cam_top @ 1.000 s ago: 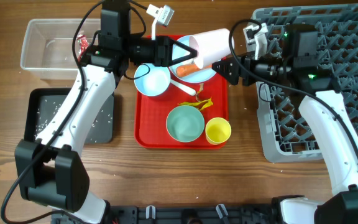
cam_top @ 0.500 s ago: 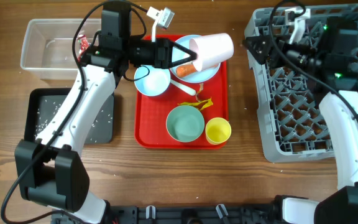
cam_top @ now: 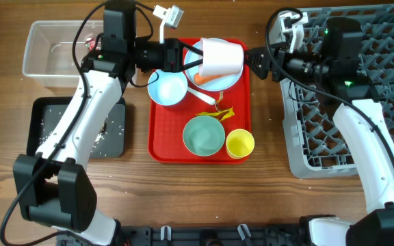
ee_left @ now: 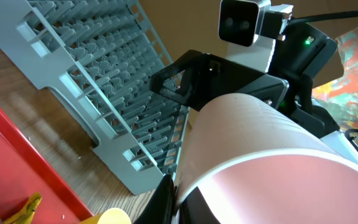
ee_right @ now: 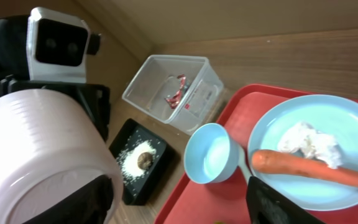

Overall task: Sort waste into correct bins and load items into the dishwasher rack
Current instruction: 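Grasp the pink cup with the right gripper from the left gripper, then carry the pink cup with the right gripper into the dish rack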

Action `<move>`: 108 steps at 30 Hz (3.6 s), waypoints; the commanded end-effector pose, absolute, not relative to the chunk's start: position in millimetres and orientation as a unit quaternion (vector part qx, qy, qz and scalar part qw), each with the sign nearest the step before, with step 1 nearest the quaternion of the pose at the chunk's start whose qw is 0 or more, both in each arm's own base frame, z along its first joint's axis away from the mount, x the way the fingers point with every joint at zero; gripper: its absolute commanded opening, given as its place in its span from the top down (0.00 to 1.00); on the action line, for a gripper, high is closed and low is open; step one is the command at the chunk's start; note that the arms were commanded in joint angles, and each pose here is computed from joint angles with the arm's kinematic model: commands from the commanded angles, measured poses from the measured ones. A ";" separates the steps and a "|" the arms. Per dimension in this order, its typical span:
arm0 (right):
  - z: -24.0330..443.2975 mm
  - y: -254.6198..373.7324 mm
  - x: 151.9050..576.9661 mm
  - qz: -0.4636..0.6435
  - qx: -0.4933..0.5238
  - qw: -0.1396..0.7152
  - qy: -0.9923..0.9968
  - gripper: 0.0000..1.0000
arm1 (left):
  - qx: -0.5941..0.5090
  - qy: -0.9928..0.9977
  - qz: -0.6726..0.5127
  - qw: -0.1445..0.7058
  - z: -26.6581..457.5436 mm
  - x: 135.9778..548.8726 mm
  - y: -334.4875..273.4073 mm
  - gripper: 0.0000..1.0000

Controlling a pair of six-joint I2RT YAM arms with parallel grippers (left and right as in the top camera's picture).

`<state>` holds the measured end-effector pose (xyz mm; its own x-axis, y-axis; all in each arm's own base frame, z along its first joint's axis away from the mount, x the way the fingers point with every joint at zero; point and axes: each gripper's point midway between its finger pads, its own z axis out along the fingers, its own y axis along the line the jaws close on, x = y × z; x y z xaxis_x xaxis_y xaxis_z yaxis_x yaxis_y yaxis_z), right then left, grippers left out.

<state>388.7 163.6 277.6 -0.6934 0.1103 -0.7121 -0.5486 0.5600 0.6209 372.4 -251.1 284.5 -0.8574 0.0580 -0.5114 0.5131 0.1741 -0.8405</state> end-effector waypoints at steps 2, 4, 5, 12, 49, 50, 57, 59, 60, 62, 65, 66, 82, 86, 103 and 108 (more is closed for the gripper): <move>287.2 153.6 392.1 0.464 -0.126 0.370 0.795 0.23 | 0.205 0.743 -0.611 0.179 280.5 365.8 -261.6 0.96; 292.2 135.6 393.3 0.474 -0.119 0.375 0.787 0.20 | 0.204 0.743 -0.611 0.179 280.5 365.7 -261.6 0.96; 297.1 130.6 391.2 0.483 -0.132 0.381 0.777 0.19 | 0.204 0.743 -0.611 0.178 280.5 365.6 -261.6 0.96; 338.6 150.6 346.3 0.579 -0.281 0.375 0.667 0.09 | 0.214 0.731 -0.626 0.167 285.3 358.8 -262.5 0.96; 298.0 211.8 337.8 0.646 -0.321 0.273 0.637 0.23 | 0.234 0.714 -0.637 0.171 293.2 355.6 -263.8 0.96; 296.9 211.9 337.9 0.647 -0.319 0.271 0.637 0.22 | 0.234 0.714 -0.637 0.171 293.2 355.6 -263.8 0.96; 298.0 211.9 338.3 0.645 -0.323 0.275 0.636 0.37 | 0.235 0.714 -0.637 0.173 293.2 355.6 -263.8 0.96; 301.1 212.0 339.3 0.644 -0.327 0.280 0.633 0.42 | 0.235 0.714 -0.637 0.173 293.2 355.6 -263.8 0.96; 302.6 212.1 339.7 0.644 -0.327 0.280 0.632 0.42 | 0.235 0.714 -0.637 0.173 293.2 355.6 -263.8 0.96; 304.7 212.1 340.2 0.643 -0.331 0.285 0.630 0.43 | 0.235 0.714 -0.636 0.173 293.2 355.6 -263.8 0.96; 304.7 212.0 340.2 0.643 -0.331 0.285 0.630 0.43 | 0.234 0.715 -0.636 0.173 292.9 356.0 -263.8 0.94; 304.7 212.0 340.2 0.643 -0.331 0.285 0.630 0.44 | 0.234 0.716 -0.635 0.174 292.6 356.4 -263.7 0.94; 308.7 155.2 357.7 0.631 -0.307 0.324 0.635 0.47 | 0.233 0.716 -0.635 0.174 292.5 356.5 -263.7 0.89; 307.7 153.6 360.8 0.627 -0.301 0.328 0.639 0.47 | 0.233 0.716 -0.635 0.174 292.5 356.6 -263.7 0.82; 262.0 138.4 386.6 0.486 -0.158 0.356 0.782 0.42 | 0.067 0.871 -0.435 0.220 213.4 411.0 -226.0 0.00; 271.3 89.9 366.1 0.299 -0.073 0.362 0.880 0.36 | 0.044 0.889 -0.391 0.235 202.3 420.2 -213.5 0.00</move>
<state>361.5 121.0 250.6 -0.7985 0.1116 -0.5915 -0.4046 0.6282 0.6646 413.6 -221.6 209.9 -0.8958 -0.0907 -0.4350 0.2851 0.6336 -0.7192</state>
